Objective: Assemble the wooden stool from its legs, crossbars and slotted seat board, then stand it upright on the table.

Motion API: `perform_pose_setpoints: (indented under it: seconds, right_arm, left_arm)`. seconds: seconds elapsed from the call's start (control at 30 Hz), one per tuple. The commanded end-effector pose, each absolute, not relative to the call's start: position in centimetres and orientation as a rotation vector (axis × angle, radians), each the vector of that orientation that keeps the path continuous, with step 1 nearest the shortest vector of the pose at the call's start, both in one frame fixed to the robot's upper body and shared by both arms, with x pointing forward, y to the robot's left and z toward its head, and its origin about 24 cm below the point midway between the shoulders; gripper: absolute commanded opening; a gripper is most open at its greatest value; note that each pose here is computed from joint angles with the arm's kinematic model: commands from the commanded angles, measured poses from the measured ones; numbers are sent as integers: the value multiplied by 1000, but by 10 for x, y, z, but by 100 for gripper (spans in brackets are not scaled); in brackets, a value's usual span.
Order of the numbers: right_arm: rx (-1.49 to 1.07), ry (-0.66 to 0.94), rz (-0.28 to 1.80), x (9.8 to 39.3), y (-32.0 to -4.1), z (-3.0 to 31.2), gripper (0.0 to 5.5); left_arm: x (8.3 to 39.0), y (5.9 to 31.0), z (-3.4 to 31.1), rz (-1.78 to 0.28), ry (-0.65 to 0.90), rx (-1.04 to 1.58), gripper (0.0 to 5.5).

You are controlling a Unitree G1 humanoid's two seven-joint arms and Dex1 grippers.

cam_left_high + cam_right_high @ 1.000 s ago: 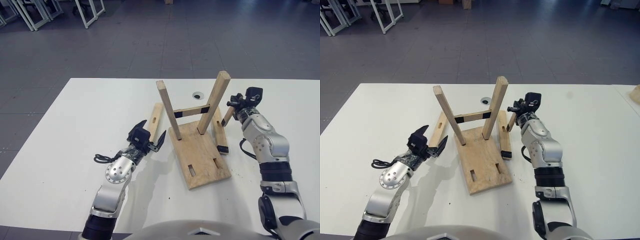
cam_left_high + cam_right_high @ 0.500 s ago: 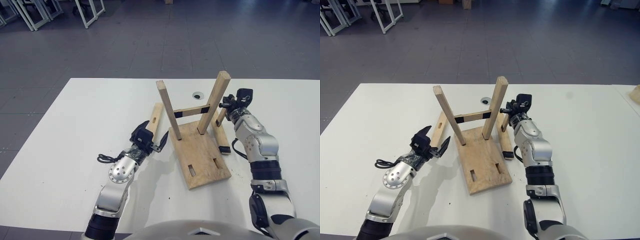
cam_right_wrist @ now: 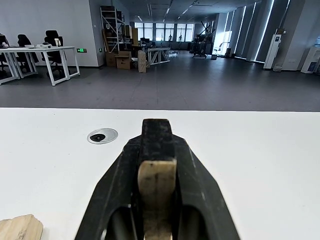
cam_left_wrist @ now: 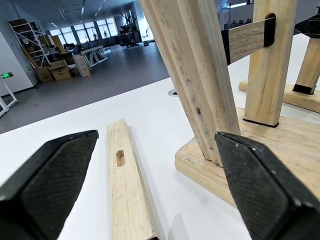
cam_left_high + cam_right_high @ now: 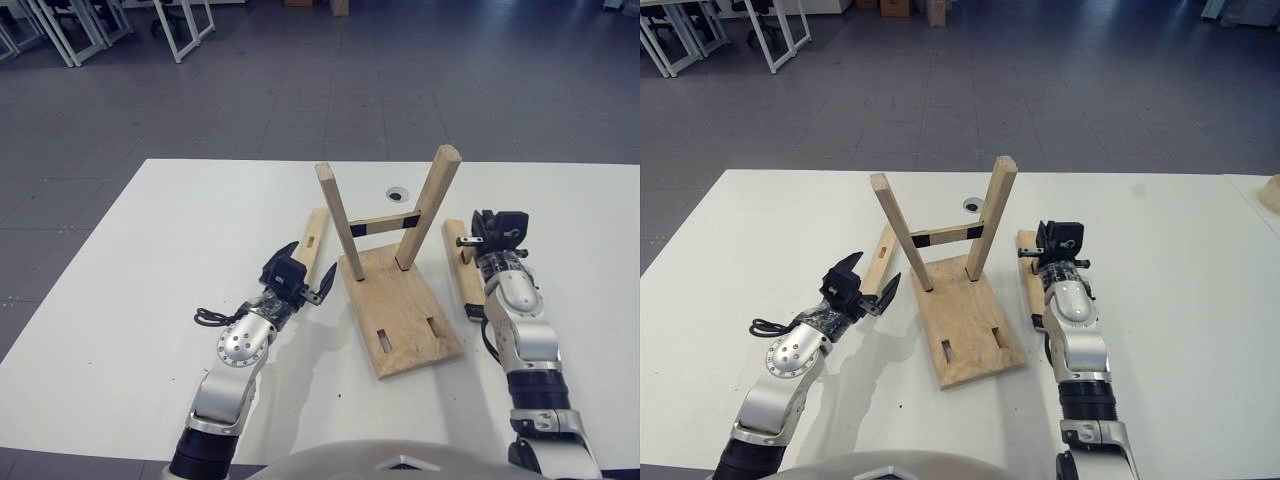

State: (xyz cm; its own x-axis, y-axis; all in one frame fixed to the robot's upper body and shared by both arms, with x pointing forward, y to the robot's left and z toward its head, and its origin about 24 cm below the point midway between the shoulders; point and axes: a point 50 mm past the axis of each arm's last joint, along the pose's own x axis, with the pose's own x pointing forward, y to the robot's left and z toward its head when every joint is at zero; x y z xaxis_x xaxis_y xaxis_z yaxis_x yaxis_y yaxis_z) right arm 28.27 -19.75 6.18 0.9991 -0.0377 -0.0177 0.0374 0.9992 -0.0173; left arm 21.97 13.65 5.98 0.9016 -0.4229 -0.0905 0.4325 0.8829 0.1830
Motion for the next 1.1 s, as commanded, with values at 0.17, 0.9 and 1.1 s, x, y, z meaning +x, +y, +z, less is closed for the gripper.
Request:
perform_pose_setpoints:
  seconds: [0.17,0.9,1.1]
  right_arm:
    - [57,423,-143,229,-219,-23,40]
    - [31,315,-79,264,-210,28,40]
    - [26,323,-76,262,-211,30,122]
  left_arm:
    - [220,138,57,-446,72,220,429]
    - [223,133,55,-446,64,215,429]
    - [222,132,55,-445,64,216,429]
